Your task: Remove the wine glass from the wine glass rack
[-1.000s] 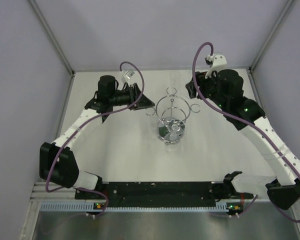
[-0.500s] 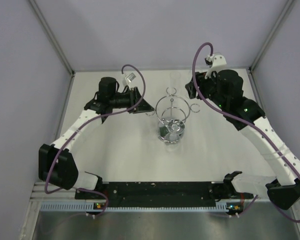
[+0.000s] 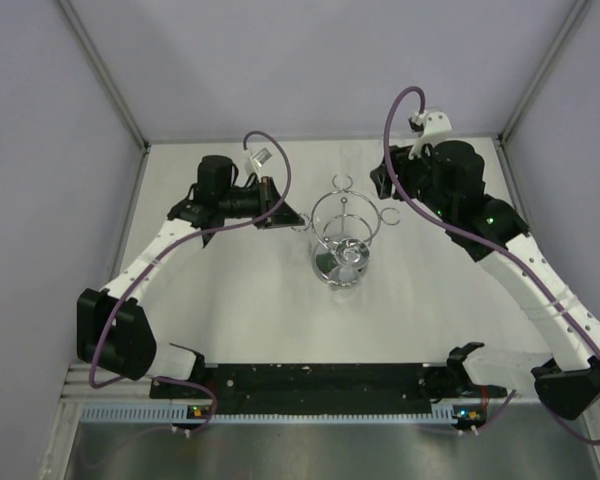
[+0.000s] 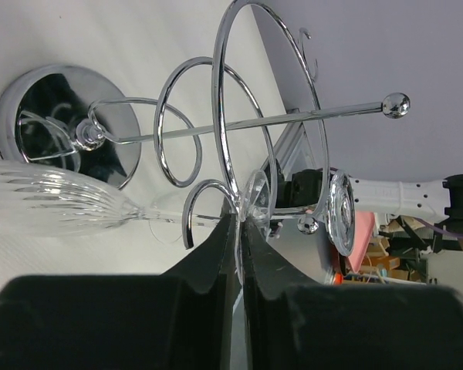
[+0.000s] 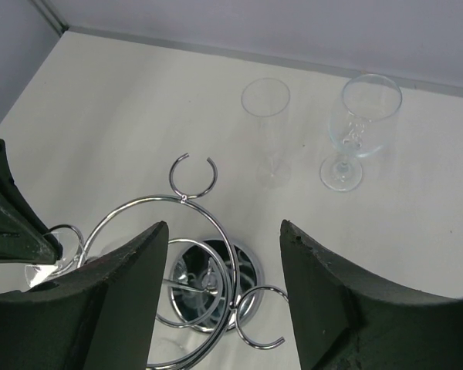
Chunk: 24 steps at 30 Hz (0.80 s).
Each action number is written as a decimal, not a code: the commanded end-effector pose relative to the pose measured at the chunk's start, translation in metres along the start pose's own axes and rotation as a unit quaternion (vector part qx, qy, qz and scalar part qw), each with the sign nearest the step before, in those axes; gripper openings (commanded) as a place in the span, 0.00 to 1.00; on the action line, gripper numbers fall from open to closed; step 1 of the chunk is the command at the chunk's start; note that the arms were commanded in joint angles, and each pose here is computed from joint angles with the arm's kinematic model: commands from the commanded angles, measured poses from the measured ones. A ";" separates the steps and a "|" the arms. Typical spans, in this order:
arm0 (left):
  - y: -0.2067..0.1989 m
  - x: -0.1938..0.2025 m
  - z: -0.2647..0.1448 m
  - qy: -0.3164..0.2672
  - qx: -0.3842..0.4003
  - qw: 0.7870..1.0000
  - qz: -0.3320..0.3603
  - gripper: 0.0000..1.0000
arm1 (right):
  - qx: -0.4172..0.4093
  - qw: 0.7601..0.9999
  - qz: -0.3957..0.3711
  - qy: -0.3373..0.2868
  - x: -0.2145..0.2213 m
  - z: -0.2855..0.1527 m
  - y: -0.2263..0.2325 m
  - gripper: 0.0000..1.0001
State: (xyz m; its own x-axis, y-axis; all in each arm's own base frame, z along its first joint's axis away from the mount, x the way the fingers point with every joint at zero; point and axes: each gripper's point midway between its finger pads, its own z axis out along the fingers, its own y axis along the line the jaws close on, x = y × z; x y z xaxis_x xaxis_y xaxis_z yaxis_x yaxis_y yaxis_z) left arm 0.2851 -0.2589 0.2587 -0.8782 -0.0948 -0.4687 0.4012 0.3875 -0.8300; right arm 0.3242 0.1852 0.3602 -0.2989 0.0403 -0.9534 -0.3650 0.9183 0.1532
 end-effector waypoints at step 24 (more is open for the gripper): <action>-0.035 -0.035 -0.046 -0.099 -0.065 0.990 0.077 0.00 | -0.021 0.999 0.008 -0.030 -0.016 -0.010 0.011 0.60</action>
State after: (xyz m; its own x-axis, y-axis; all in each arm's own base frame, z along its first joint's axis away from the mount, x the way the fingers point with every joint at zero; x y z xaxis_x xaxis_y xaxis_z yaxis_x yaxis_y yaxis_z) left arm 0.2861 -0.2377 0.2996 -0.7966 -0.1738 -0.5790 0.4419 0.4861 -0.7539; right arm 0.3235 0.1865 0.3585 -0.3051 0.0435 -0.9513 -0.3673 0.9163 0.1597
